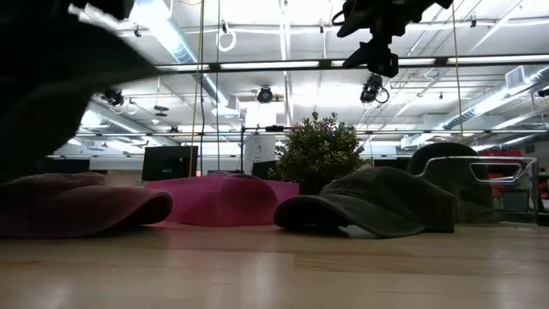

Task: Pick & Place hat
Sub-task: Put the left black cap into the transparent bin

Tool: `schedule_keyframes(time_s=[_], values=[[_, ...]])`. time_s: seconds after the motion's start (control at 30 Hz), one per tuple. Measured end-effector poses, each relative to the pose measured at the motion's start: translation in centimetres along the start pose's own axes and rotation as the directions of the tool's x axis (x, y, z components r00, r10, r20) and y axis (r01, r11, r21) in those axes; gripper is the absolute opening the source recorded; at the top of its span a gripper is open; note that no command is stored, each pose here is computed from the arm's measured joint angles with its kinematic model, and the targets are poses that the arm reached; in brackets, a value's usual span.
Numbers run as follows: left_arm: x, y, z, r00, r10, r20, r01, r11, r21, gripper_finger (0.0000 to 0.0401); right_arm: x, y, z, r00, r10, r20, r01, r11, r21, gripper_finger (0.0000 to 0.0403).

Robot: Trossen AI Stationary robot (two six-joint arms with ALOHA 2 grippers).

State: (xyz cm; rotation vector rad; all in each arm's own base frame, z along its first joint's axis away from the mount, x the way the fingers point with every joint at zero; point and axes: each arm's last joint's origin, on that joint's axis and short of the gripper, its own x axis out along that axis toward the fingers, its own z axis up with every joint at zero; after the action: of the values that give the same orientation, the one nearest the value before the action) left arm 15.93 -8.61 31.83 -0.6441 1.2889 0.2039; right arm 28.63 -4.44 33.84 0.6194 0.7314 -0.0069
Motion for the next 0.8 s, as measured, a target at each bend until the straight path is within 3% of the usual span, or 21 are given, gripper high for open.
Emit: schedule_keyframes(time_s=[0.13, 0.3, 0.57, 0.7, 0.8], values=[[-3.5, -0.4, 0.5, 0.987, 0.025, 0.161, -0.025, 1.0, -0.005, 0.0011, -0.1, 0.2, 0.0, 0.998, 0.062, -0.023, -0.062, 0.998, 0.017, 0.0231], [-6.5, -0.6, 1.1, 0.93, 0.052, 0.365, -0.059, 0.998, 0.007, 0.0011, -0.8, 0.8, 0.0, 0.989, 0.146, -0.018, -0.146, 0.988, 0.044, 0.0231], [-8.5, -0.5, 2.2, 0.818, 0.119, 0.563, -0.174, 0.984, 0.045, 0.0011, -4.5, 2.4, 0.5, 0.962, 0.238, 0.137, -0.244, 0.969, 0.034, 0.0231], [-8.8, -0.3, 3.1, 0.737, 0.169, 0.654, -0.265, 0.963, 0.049, 0.0011, -6.9, 3.2, 1.1, 0.918, 0.295, 0.266, -0.312, 0.95, 0.023, 0.0231], [-9.1, -0.3, 4.0, 0.622, 0.237, 0.747, -0.359, 0.933, 0.003, 0.0011, -8.2, 3.7, 1.5, 0.879, 0.324, 0.35, -0.356, 0.934, 0.029, 0.0231]])
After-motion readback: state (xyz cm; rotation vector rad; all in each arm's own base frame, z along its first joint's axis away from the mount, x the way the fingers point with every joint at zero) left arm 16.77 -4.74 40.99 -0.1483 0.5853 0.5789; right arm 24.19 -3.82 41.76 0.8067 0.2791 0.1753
